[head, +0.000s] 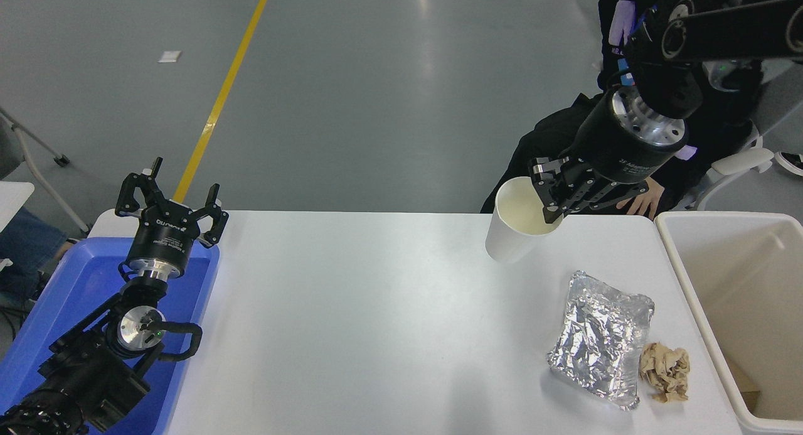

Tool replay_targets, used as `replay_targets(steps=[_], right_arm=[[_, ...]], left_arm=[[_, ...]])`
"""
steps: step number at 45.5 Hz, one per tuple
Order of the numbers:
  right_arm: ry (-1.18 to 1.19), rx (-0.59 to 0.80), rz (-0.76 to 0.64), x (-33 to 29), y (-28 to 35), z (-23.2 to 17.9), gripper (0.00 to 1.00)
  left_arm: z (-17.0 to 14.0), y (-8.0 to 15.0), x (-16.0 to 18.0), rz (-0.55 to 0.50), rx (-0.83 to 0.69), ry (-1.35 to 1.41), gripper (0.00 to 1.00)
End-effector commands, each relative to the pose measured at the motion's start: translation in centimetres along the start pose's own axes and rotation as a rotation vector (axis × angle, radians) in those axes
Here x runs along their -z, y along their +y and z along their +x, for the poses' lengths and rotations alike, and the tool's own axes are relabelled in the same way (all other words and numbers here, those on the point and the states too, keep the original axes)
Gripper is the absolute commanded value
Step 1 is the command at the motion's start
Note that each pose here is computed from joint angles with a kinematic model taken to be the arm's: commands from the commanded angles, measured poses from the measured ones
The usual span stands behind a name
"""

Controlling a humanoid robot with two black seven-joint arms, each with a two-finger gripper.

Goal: Pick up paper cup place in dustbin

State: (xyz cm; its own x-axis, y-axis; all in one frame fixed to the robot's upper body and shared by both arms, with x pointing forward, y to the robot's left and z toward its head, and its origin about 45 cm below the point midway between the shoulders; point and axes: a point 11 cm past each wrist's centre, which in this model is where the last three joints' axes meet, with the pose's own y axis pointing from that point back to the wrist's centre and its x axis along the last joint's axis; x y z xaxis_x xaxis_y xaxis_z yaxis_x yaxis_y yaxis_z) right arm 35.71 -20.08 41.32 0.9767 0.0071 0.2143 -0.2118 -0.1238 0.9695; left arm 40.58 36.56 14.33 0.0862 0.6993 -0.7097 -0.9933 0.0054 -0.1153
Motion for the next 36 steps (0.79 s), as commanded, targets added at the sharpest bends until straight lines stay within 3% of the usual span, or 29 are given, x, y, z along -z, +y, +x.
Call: replay_targets(steps=[1,15,36], right_arm=[[-0.024,-0.058,-0.03,-1.1,2.7,0.2,0.0],[-0.176,-0.099,-0.025,-7.0,4.2,0.3,0.0],[-0.592,-0.129,-0.16,-27.0,3.5,-4.2,0.0]], left_arm=[[0.1,0.1,0.0,0.001,-0.001,0.0,0.98],[0.2,0.1,0.0,-0.003,-0.006,-0.001,0.98],[0.2,0.2,0.0,-0.003,-0.008,0.0,0.98]])
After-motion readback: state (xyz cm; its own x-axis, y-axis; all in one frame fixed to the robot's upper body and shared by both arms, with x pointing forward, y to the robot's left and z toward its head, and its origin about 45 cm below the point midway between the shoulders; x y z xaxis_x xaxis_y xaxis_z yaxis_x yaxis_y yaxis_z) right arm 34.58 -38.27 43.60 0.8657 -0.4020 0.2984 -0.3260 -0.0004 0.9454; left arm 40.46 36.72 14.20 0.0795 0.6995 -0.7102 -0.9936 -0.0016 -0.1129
